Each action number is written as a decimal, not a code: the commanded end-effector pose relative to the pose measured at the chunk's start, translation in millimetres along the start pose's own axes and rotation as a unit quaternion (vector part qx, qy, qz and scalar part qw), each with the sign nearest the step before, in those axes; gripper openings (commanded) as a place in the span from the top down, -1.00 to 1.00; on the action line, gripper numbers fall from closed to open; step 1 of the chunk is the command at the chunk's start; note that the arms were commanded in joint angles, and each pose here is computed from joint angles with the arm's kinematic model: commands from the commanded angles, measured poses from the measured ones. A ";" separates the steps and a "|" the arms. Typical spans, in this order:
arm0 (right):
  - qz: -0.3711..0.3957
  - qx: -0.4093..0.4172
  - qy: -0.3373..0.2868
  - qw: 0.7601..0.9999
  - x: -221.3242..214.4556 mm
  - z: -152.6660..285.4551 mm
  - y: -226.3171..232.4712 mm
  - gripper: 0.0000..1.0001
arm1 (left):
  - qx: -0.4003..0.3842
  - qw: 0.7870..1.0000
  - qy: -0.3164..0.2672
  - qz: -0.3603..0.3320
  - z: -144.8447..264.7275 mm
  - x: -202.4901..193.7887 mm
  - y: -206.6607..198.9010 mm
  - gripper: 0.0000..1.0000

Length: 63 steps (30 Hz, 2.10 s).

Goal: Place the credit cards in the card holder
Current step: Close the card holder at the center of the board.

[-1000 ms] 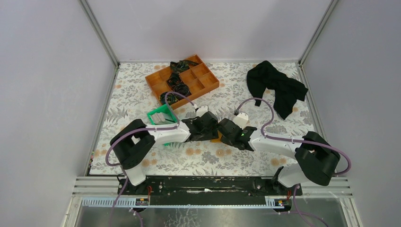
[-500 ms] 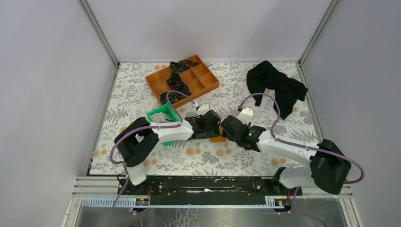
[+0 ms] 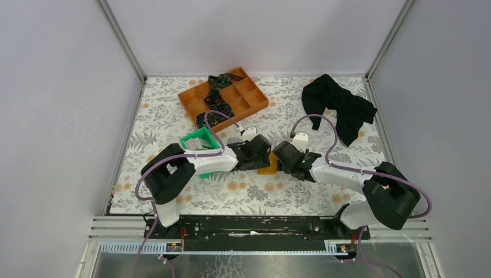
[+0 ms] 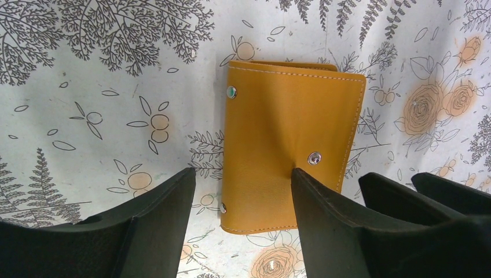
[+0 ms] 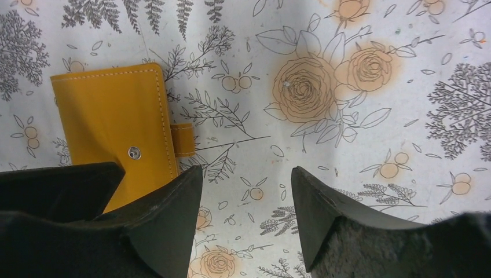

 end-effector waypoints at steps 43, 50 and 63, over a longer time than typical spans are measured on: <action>-0.020 0.074 -0.009 0.997 -13.5 -59.0 21.7 -0.28 | 0.159 0.964 0.193 -0.092 -19.8 -81.0 75.4 -0.32; -0.022 0.077 -0.002 0.997 -3.4 -56.8 16.4 -0.27 | 0.160 0.964 0.195 -0.082 -22.0 -80.8 78.5 -0.31; 0.013 0.050 0.039 0.998 -16.0 -47.3 -4.8 -0.29 | 0.155 0.964 0.206 -0.068 -21.9 -85.0 86.6 -0.26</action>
Point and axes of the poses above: each gripper's point midway between its finger pads, its own z axis back along the fingers, its own y axis along the line the jaws close on, x = y × z, the point moved 8 cm from there along z, back along the fingers, and after that the axes turned 11 degrees about -z, right-handed, at the moved point
